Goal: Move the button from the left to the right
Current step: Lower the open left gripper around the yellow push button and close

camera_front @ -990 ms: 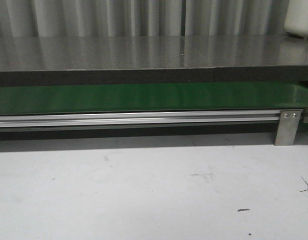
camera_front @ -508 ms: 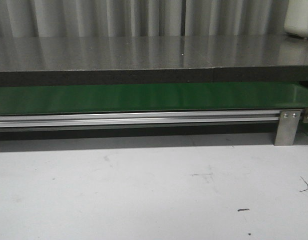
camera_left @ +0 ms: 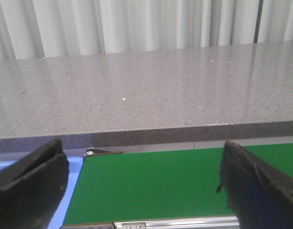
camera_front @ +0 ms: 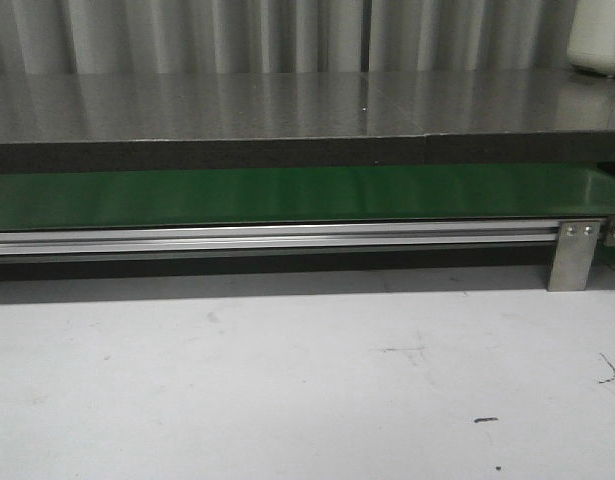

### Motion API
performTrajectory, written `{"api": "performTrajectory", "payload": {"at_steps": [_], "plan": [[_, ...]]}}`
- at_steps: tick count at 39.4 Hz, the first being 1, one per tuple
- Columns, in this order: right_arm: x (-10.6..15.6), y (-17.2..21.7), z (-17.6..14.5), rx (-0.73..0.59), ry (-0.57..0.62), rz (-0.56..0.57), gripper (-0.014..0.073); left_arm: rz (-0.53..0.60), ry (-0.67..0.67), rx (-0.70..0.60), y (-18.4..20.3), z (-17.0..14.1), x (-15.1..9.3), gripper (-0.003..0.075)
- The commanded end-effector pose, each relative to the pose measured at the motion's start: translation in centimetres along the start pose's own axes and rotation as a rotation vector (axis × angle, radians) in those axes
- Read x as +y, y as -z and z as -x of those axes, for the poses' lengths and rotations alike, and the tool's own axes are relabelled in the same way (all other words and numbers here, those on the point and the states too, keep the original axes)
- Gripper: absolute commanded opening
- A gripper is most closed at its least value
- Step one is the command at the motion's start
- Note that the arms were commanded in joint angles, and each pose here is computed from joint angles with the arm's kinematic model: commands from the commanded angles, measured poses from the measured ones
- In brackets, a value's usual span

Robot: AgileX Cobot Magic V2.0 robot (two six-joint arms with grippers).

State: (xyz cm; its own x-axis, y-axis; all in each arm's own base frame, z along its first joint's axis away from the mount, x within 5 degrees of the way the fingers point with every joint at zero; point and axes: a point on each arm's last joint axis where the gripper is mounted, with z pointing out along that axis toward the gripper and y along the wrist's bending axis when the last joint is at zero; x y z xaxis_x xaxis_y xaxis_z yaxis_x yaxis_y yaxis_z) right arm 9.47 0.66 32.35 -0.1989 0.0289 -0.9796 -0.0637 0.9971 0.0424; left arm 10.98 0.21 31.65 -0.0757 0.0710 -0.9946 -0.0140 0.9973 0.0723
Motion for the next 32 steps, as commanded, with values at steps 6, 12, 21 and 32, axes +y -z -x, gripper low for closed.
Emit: {"api": "performTrajectory", "payload": {"at_steps": [6,12,21,32], "plan": [[-0.1,0.2,1.9,-0.107,0.008,-0.010,0.0654,0.001,0.028,-0.065,-1.4,2.0,0.1,0.0595],[-0.1,0.2,1.9,-0.107,0.008,-0.010,0.0654,0.007,0.030,0.095,-5.7,3.0,0.4,0.0595],[-0.1,0.2,1.9,-0.107,0.008,-0.010,0.0654,0.078,0.062,0.460,-14.0,3.2,3.0,0.0595],[-0.1,0.2,1.9,-0.107,0.008,-0.010,0.0654,0.239,0.113,0.582,-19.2,3.4,9.2,0.0595]]}}
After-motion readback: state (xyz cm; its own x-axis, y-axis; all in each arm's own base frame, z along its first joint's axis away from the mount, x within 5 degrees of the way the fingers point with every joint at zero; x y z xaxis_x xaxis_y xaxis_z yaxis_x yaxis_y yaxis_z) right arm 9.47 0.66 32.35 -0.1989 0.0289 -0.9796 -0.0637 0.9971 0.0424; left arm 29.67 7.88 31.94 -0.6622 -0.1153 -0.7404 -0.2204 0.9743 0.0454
